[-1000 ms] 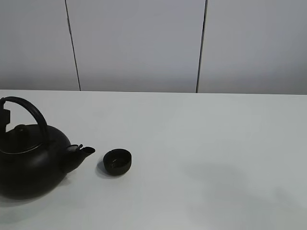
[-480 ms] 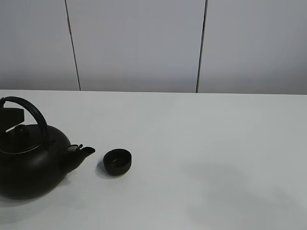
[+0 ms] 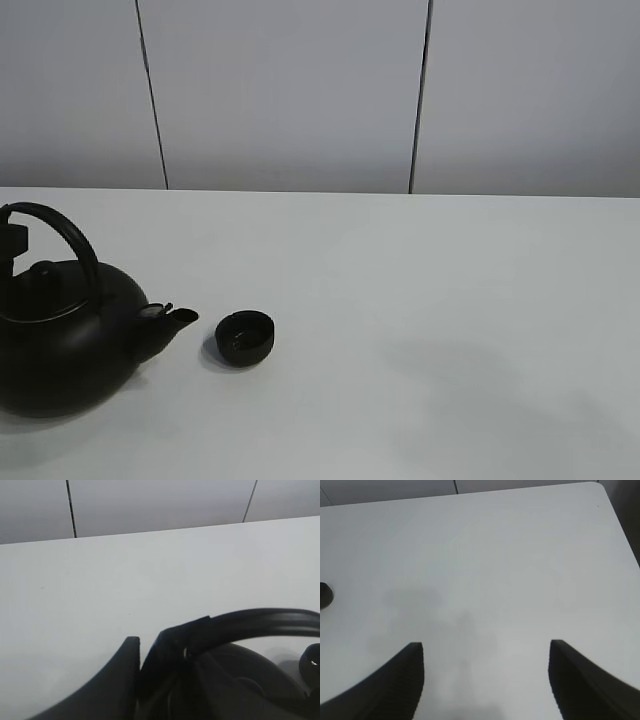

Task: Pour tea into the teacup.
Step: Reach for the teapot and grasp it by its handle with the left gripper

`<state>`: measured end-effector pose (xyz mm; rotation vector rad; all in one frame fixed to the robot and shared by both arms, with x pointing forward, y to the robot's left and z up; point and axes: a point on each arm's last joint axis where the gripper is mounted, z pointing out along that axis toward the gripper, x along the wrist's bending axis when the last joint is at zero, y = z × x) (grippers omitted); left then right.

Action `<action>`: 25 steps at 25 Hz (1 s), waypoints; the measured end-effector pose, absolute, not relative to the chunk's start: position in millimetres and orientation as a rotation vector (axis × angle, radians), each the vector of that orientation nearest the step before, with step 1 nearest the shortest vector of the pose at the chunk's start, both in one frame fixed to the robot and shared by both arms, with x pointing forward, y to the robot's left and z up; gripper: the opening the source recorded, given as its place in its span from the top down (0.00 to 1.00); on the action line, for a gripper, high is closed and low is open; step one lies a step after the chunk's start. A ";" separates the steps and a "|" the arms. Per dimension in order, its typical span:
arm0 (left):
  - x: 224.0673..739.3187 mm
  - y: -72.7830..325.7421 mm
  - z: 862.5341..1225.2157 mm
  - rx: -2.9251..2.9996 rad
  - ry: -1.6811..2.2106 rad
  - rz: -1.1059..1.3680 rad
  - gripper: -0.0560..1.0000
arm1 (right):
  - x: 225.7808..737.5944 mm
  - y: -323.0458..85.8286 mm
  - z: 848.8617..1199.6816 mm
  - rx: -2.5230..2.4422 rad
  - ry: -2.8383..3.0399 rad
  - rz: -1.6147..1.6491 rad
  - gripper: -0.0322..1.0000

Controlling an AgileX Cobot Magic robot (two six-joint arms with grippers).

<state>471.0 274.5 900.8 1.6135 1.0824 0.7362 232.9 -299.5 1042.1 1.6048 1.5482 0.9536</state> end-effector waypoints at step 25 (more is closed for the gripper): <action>465.1 268.3 946.2 1.550 1.003 0.762 0.76 | 233.0 -299.5 1042.2 1.603 1.547 0.955 0.50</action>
